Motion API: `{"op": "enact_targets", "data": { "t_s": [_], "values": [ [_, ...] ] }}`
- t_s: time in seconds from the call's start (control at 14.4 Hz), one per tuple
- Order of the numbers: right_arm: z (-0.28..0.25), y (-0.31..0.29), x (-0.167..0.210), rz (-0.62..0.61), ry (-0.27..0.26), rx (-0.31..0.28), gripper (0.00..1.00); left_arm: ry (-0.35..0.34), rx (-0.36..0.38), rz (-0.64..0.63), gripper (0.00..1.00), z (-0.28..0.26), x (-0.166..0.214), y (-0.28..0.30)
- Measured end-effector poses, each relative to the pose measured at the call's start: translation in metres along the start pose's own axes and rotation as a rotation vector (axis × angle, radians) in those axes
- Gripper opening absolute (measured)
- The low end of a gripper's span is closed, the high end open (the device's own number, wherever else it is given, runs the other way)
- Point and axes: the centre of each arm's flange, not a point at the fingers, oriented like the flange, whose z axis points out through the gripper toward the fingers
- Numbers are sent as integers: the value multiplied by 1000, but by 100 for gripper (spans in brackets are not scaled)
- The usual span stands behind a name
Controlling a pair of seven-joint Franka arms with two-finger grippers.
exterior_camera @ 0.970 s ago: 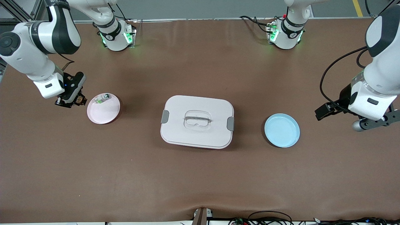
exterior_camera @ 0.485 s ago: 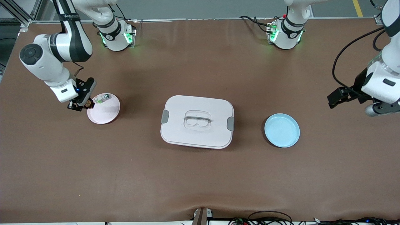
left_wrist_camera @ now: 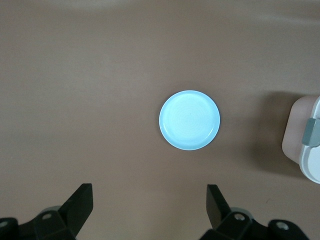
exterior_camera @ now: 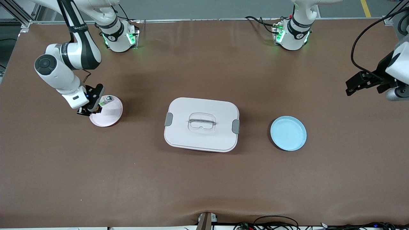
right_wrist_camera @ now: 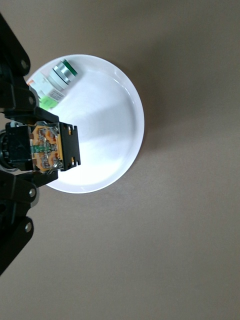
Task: Transfer orange switch to right arm and place
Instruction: 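Carry the switch with the right gripper over the pink plate, then lower the switch onto the pink plate and open the right gripper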
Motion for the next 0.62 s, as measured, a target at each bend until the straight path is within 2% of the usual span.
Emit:
{"op": "enact_targets", "data": {
  "t_s": [0.21, 0.62],
  "values": [
    [29, -10, 1, -5, 8, -5, 42, -1, 3, 12, 100, -3, -10, -2],
    [67, -21, 1, -10, -3, 47, 42, -12, 5, 13, 100, 1, -14, -2]
  ]
}}
